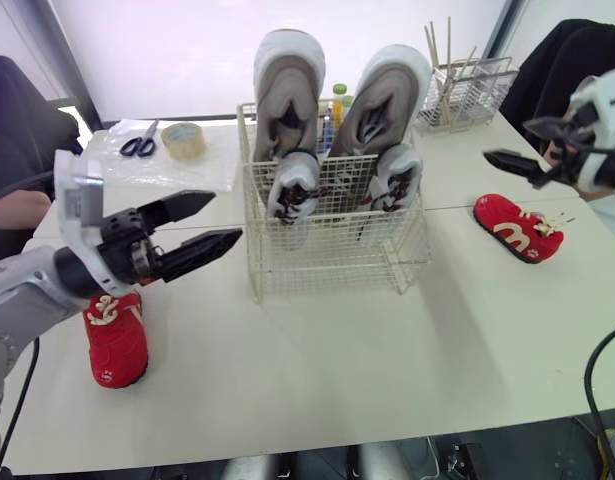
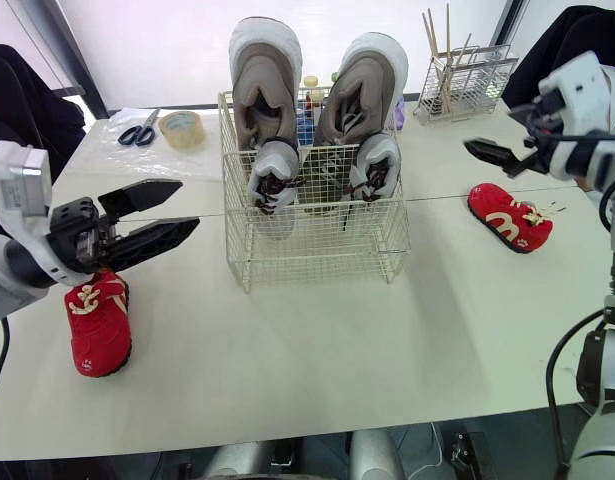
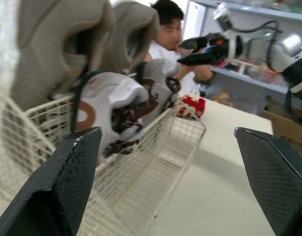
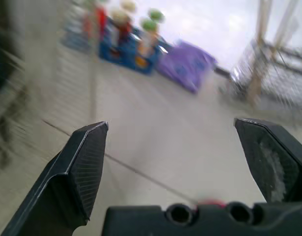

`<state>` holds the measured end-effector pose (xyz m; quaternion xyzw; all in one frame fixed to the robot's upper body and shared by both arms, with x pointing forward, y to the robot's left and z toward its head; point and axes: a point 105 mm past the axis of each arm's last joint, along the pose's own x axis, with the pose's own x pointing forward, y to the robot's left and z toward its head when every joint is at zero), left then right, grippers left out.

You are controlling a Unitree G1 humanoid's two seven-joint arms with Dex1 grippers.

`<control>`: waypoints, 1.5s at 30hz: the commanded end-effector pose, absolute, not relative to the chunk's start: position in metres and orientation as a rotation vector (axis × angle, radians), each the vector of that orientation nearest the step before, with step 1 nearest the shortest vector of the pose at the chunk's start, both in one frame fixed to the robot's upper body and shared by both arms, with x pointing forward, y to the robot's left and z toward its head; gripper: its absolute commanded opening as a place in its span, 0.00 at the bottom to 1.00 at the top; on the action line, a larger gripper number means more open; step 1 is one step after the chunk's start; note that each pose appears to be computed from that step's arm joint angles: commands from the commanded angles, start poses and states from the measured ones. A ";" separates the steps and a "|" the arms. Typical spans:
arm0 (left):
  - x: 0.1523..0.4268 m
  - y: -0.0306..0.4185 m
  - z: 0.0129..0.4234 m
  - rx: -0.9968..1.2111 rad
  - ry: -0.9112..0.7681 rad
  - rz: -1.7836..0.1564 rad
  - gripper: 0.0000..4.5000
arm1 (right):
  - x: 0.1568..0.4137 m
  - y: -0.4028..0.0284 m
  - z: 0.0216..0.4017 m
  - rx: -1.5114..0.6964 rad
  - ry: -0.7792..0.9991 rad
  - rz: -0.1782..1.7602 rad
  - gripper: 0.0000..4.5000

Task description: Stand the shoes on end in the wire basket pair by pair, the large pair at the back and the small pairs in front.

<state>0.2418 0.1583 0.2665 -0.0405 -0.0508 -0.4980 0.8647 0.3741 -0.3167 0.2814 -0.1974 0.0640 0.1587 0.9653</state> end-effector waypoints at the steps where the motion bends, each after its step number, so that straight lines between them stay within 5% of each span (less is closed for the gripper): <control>1: 0.238 0.150 0.269 -0.057 -0.115 -1.091 0.99 | 0.369 -0.363 0.269 -0.401 0.194 0.178 1.00; 15: 0.242 0.137 0.266 -0.032 -0.116 -1.103 0.99 | 0.377 -0.396 0.197 -0.344 0.414 0.096 1.00; 35: 0.243 0.136 0.264 0.012 -0.154 -1.037 0.99 | 0.370 -0.396 0.150 -0.393 0.598 0.101 1.00; 38: 0.245 0.137 0.265 0.017 -0.159 -1.026 1.00 | 0.375 -0.391 0.151 -0.389 0.585 0.115 0.79; 45: 0.247 0.137 0.265 0.019 -0.168 -1.016 1.00 | 0.384 -0.381 0.165 -0.333 0.512 0.138 0.07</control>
